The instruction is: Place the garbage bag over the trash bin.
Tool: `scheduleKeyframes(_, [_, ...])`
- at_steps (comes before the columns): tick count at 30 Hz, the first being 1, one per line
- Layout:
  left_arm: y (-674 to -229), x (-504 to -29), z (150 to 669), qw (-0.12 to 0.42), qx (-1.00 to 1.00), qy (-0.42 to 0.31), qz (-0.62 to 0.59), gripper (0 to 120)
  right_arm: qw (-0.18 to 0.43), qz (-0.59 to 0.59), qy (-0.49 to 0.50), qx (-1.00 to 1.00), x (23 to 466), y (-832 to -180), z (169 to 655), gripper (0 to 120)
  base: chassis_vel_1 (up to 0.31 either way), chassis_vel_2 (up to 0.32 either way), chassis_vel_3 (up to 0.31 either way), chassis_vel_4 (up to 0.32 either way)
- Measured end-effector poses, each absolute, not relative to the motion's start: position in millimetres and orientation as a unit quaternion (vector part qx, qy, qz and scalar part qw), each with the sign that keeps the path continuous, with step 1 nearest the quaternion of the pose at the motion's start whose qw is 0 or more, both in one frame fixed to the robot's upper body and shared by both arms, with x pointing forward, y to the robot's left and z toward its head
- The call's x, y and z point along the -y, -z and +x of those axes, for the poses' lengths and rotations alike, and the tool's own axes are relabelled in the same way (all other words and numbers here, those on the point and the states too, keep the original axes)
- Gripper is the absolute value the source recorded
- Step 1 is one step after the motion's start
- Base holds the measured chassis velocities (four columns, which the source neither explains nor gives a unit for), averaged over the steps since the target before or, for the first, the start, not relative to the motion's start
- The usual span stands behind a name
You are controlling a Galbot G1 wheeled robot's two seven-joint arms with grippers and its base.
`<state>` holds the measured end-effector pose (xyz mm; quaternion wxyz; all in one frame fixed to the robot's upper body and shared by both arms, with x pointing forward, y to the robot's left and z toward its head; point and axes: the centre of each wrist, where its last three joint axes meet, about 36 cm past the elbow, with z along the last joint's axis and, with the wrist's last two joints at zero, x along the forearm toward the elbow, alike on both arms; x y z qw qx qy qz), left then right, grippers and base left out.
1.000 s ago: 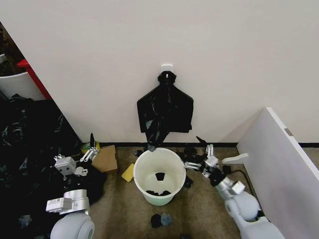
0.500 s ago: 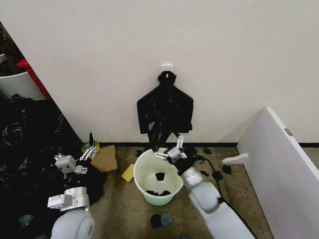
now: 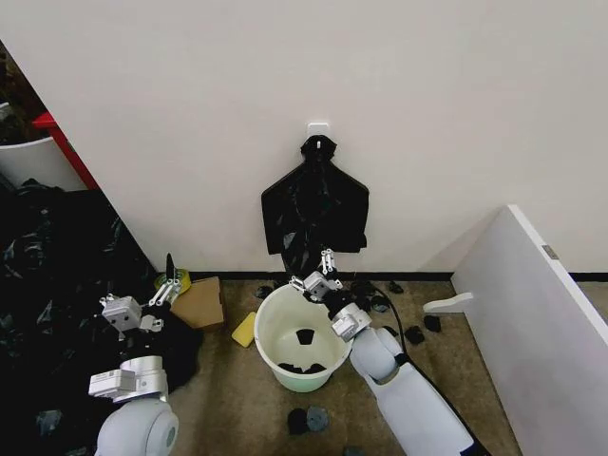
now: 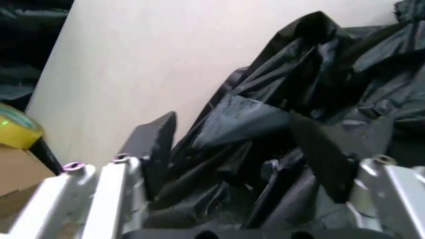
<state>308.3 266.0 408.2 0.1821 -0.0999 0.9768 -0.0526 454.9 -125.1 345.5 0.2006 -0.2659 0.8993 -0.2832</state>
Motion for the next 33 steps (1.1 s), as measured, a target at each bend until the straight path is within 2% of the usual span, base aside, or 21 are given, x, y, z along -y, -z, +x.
scheduleKeyframes(5, [-407.3,-264.9,310.6,0.182,-0.977,0.053,-0.099,100,0.184,-0.252,0.308,-0.899,132.5,-339.3,460.0,50,0.0,0.0,0.0,0.0])
scheduleKeyframes(19, [-405.4,-264.6,314.3,0.181,-0.977,0.053,-0.1,100,0.155,-0.167,0.326,-0.917,142.0,-335.6,467.0,68,0.0,0.0,0.0,0.0])
scheduleKeyframes(27, [-405.1,-264.0,316.2,0.181,-0.977,0.054,-0.1,100,0.146,-0.141,0.33,-0.922,145.8,-335.2,467.9,68,0.0,0.0,0.0,0.0])
scheduleKeyframes(33, [-404.5,-263.6,317.6,0.181,-0.977,0.054,-0.099,100,0.136,-0.102,0.332,-0.928,148.6,-336.9,465.6,63,0.0,0.0,0.0,0.0])
